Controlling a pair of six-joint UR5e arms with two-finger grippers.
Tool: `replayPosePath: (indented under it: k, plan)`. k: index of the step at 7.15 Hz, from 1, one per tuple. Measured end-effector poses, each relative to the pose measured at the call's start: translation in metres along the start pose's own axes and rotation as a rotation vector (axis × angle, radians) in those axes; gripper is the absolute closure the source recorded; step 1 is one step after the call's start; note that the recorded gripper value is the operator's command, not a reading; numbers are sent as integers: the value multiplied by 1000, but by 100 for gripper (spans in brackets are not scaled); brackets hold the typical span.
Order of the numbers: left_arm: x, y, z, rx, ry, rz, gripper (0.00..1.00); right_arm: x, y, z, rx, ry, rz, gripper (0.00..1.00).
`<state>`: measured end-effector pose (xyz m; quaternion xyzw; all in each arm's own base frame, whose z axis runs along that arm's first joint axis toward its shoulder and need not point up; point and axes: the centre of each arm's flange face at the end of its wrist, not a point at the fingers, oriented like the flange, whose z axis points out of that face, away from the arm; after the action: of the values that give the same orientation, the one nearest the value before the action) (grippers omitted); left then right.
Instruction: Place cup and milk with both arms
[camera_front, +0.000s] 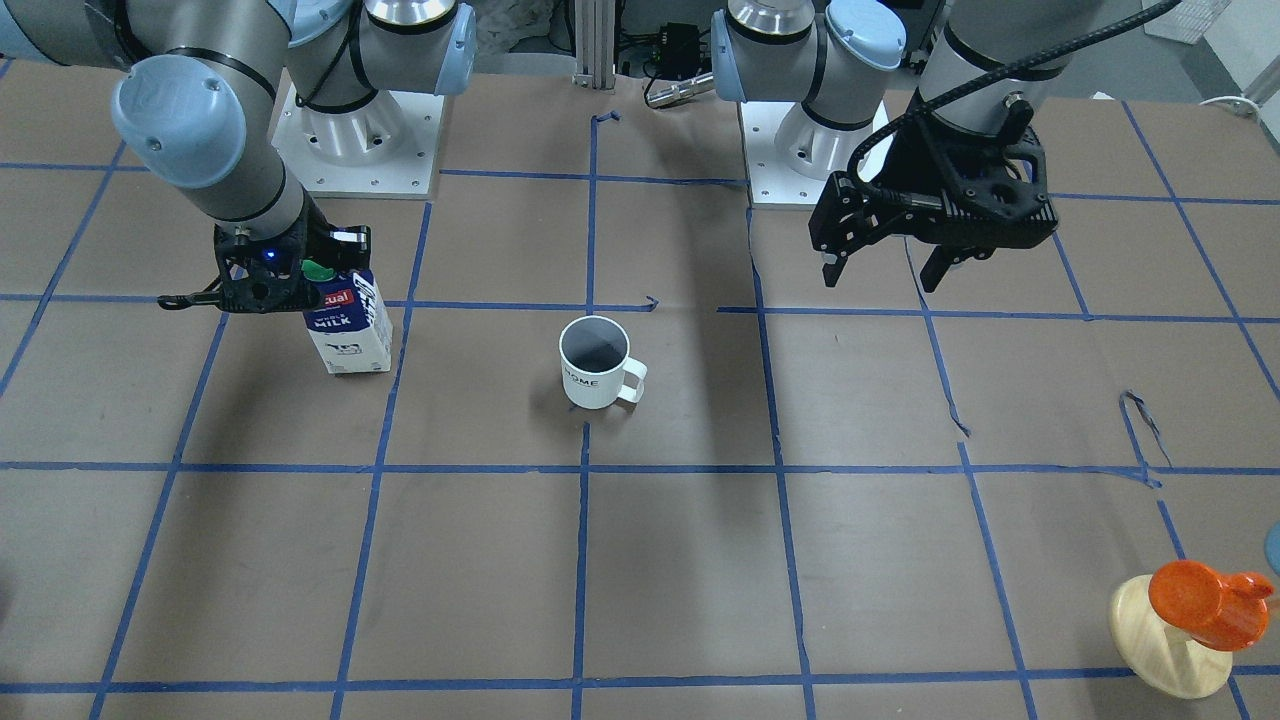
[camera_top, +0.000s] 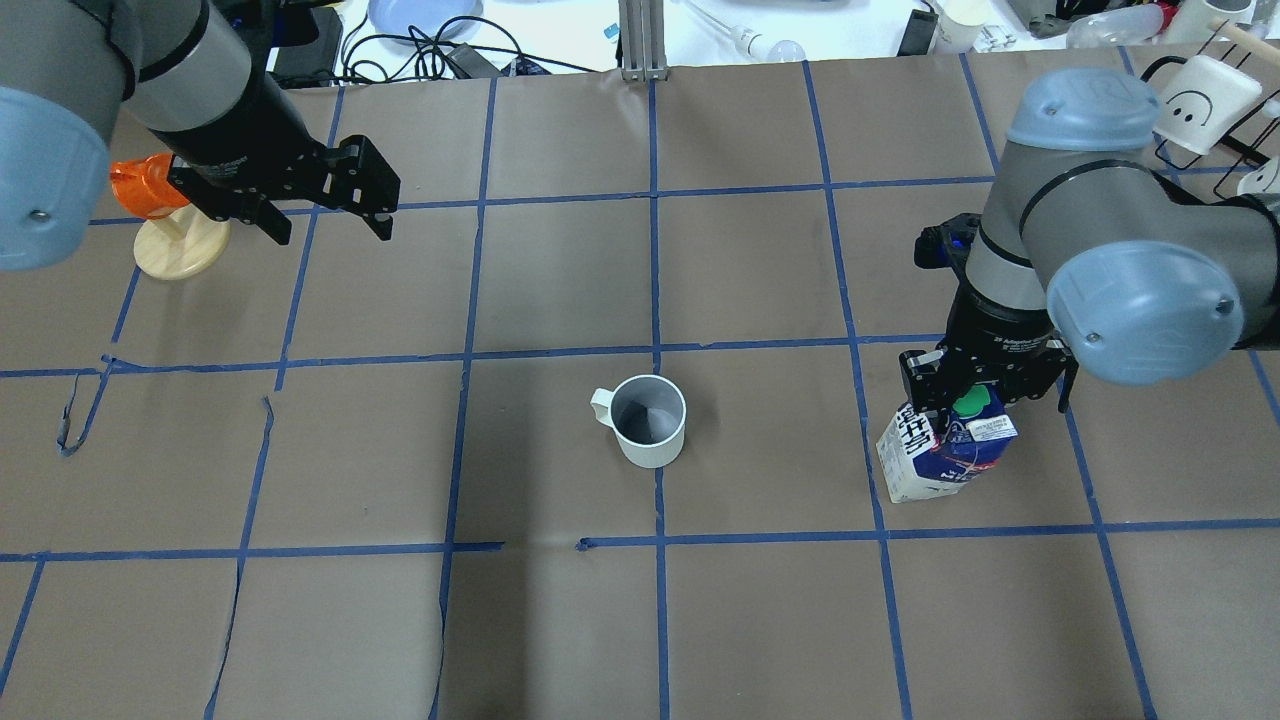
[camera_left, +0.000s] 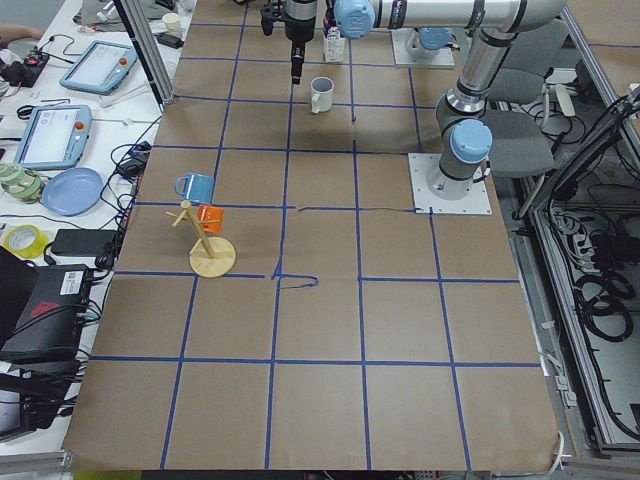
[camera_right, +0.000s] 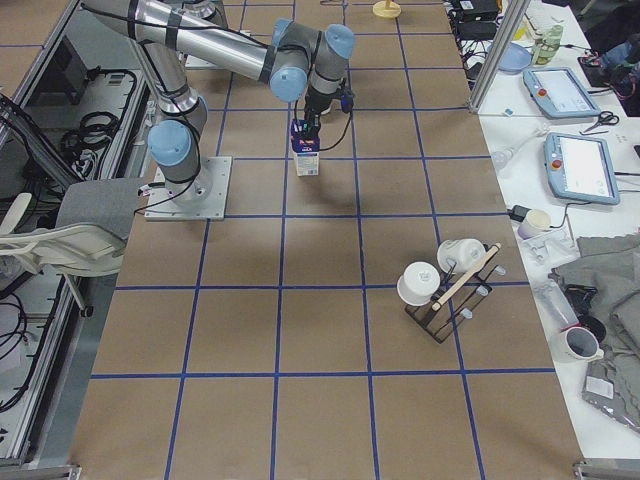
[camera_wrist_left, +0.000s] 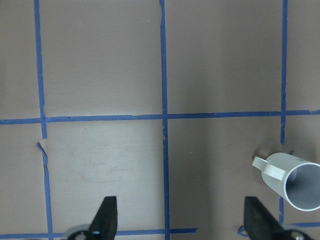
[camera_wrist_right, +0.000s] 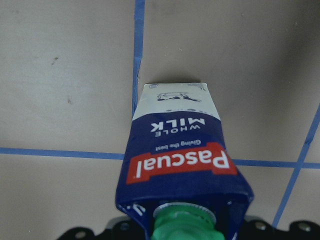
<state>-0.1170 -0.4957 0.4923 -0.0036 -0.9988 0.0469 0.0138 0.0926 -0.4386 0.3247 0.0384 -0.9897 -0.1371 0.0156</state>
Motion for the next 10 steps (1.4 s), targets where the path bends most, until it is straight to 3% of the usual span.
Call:
replayPosePath:
  k: [3,5,10]
  plan:
    - [-11,-2,-8,7,-32,12,0,-1,-20,-35,72,-18,22,52]
    - [-11,-2,-8,4,-43,17,0,-23,-42,-52,104,-82,55,52]
    - [-12,-3,-8,6,-43,13,0,-161,-25,-34,97,-65,90,52]
